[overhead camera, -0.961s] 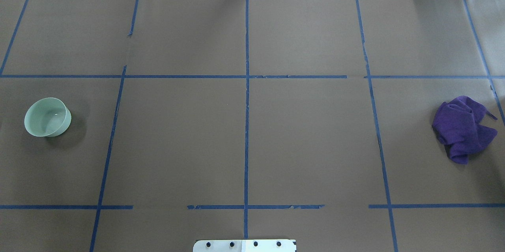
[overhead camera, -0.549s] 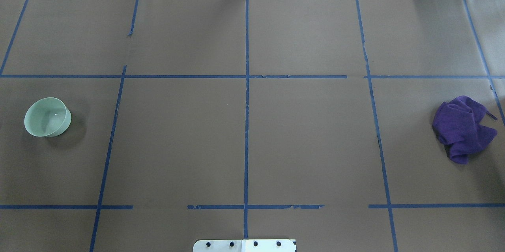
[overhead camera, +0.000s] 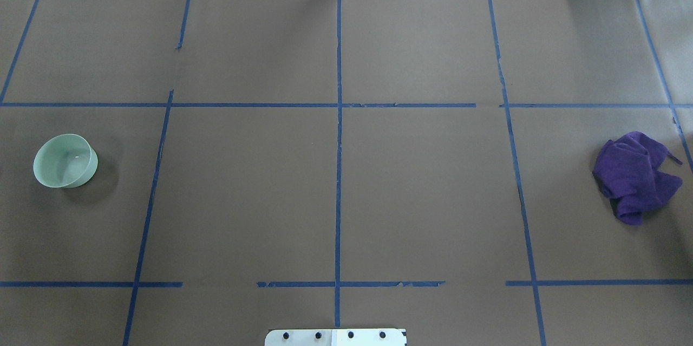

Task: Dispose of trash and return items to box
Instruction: 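Reach the right gripper down and grasp the purple cloth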

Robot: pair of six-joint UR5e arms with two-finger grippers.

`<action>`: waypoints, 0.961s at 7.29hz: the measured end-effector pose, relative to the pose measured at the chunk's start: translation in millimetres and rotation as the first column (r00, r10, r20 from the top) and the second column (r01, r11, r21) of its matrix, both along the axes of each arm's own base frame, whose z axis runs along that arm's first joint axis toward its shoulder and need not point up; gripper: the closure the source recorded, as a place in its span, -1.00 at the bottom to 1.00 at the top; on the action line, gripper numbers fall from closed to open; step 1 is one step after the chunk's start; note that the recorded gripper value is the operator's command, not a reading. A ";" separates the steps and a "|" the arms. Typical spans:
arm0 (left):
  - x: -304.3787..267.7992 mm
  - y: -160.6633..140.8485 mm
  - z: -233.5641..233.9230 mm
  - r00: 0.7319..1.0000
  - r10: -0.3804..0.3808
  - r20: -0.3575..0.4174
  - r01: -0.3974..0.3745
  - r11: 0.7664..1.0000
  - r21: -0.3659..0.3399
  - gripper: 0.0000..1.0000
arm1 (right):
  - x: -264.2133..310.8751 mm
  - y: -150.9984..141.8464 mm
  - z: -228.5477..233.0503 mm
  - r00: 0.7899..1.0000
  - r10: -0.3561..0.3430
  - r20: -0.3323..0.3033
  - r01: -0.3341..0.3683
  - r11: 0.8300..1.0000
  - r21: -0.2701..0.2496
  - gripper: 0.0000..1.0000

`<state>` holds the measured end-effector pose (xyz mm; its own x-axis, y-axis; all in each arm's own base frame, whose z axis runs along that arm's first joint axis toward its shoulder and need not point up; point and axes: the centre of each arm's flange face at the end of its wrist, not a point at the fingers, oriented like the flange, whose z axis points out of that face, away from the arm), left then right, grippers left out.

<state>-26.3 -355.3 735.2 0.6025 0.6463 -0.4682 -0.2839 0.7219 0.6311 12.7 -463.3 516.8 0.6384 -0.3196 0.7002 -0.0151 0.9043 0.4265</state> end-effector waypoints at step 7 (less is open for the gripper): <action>6.7 -83.1 -121.6 0.993 -0.091 -0.073 0.099 0.989 0.107 -1.00 | -139.9 35.8 54.2 1.000 0.020 -0.015 -0.021 1.000 -0.003 -0.91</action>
